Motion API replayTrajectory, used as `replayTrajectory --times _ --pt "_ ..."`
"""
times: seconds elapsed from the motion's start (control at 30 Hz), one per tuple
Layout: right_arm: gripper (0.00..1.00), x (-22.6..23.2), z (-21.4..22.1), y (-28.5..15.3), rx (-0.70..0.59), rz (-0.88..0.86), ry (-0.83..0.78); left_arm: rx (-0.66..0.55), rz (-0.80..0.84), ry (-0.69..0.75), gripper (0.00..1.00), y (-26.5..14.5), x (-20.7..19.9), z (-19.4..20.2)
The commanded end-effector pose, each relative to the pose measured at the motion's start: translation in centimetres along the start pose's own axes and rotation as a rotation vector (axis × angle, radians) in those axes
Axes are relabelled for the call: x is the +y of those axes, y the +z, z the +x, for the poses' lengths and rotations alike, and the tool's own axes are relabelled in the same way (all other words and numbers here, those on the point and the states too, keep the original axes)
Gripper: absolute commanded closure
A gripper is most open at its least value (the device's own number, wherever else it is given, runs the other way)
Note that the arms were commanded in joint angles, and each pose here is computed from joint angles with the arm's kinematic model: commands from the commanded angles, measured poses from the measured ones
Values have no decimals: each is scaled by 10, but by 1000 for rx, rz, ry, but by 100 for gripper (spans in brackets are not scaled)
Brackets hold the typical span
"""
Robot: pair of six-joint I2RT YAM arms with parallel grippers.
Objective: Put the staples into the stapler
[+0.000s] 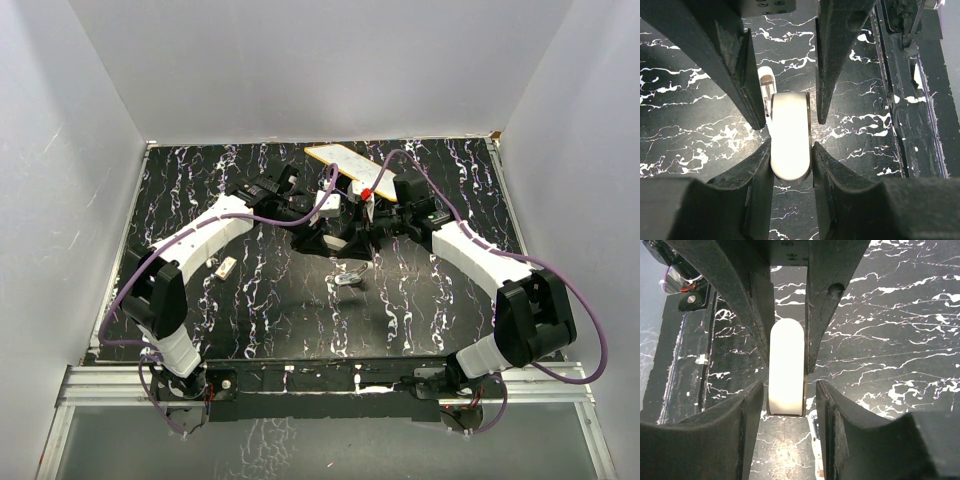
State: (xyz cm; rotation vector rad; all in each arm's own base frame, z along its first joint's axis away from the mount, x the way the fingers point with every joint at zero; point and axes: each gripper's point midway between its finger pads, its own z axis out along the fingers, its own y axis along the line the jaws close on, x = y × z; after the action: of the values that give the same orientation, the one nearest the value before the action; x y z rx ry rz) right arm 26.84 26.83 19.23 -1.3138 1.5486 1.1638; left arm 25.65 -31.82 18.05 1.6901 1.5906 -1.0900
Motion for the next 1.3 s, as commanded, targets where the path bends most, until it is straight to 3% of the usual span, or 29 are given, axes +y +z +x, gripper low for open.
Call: replayTrajectory --times 0.0,0.13,0.3,0.37,0.47,0.63,0.77,1.07,1.27 --pt "53 -1 -9 -4 -1 2 -41 -59 -4 68 100 -15 -12 -29" --pt "62 0 -9 -3 2 -6 -36 -55 -11 67 100 -15 -10 -28" --pt "86 -2 -16 -5 -4 5 -50 -46 -29 55 98 -15 -8 -26" --pt "92 -6 -23 -7 -8 27 -63 -53 -74 17 81 -17 -1 -29" --pt "92 -13 -33 -13 -34 60 -56 -87 -114 -16 49 -29 6 -39" --pt "92 -18 -55 -31 -117 97 -11 -228 -189 -57 28 -69 22 -56" --pt "92 -15 -75 -37 -173 92 35 -346 -145 -115 8 -78 15 -66" --pt "92 -2 -107 -38 -260 7 105 -542 -26 -301 10 -67 8 -83" --pt "92 5 -105 -34 -273 -44 131 -558 -2 -315 16 -58 4 -88"
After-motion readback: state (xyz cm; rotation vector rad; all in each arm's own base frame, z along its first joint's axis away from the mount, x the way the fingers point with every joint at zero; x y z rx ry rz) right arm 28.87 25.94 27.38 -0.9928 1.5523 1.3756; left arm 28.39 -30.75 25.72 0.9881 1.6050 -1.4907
